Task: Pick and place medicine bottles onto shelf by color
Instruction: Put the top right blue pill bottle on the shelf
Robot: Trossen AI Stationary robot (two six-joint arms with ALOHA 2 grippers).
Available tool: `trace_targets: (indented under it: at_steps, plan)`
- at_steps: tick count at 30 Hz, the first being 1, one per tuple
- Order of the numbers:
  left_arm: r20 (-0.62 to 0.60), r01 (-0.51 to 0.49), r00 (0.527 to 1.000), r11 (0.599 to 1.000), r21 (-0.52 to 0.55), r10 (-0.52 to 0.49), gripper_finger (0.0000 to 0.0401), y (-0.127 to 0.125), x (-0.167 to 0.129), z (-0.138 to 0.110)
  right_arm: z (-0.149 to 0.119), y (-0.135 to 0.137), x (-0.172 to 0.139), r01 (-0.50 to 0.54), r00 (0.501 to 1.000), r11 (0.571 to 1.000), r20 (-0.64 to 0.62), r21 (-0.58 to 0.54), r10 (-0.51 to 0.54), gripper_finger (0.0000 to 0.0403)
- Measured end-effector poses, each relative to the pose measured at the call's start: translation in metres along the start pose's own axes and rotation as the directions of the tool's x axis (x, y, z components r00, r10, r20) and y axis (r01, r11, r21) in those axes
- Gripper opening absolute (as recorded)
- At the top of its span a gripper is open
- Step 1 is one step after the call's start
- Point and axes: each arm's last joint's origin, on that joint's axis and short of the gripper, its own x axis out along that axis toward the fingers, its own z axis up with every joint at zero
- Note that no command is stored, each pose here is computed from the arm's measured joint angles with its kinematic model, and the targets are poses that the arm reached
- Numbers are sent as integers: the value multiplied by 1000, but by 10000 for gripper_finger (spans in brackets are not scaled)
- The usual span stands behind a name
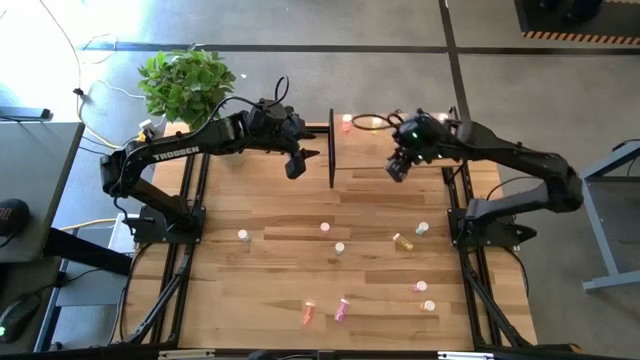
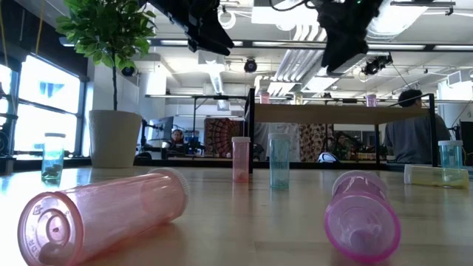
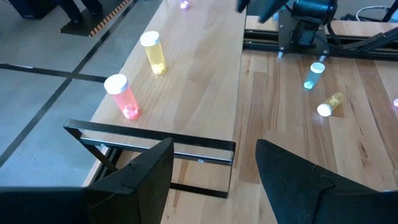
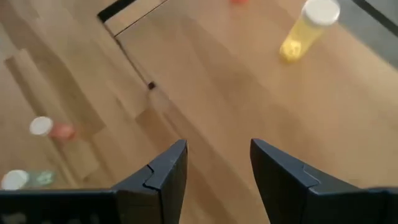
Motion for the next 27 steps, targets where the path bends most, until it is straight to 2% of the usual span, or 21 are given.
trace_targets:
  at_steps: [10,20,27]
  plan:
    - [1,2,1000,997,-83,-2,216,-1,0,0,-41,5,-31,-64,998,992,17,108,63,167]
    - [5,44,999,988,-146,-43,216,-16,1,2,-73,10,-47,-30,983,990,-175,137,54,167]
    - [10,76,997,988,-132,-75,216,-32,1,4,-85,12,-51,23,967,996,-256,81,-1,168]
